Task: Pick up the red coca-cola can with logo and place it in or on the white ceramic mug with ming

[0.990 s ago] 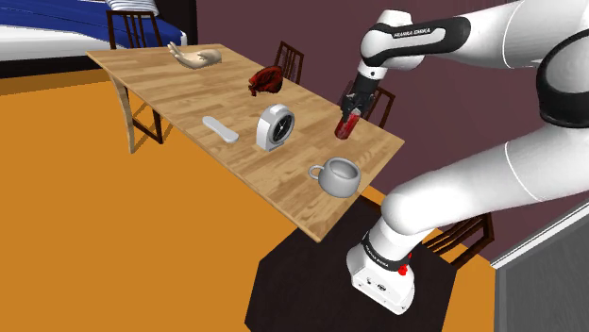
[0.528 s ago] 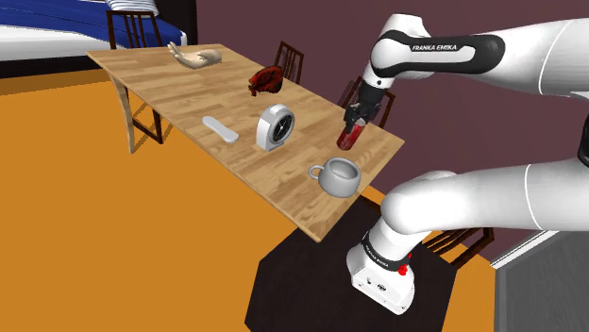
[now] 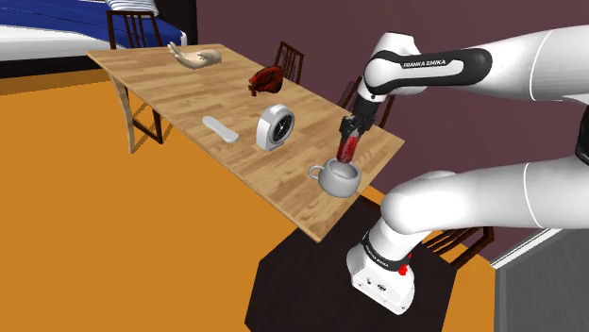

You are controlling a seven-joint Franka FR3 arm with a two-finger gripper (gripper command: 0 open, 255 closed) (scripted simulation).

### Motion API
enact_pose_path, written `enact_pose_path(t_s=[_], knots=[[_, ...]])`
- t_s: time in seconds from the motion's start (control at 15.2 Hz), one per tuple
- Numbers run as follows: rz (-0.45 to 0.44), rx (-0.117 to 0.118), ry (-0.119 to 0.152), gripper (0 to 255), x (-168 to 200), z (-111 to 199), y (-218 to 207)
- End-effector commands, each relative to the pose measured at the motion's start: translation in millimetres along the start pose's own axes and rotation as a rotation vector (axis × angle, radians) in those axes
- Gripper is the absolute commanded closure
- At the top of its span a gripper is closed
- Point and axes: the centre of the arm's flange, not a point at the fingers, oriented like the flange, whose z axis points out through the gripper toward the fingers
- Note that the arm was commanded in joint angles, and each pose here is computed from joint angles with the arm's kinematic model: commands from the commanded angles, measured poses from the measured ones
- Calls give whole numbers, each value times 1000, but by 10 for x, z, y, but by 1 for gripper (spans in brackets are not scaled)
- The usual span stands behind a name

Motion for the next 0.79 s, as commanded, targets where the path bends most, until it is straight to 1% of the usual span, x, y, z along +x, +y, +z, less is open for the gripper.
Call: enact_pose_path(t_s=[0.0,0.33,0.4,0.73], knots=[[0,0,1,255,-7,108,-3],[0,0,1,255,-8,372,0],[0,0,1,255,-8,463,1],[0,0,1,255,-8,463,1]])
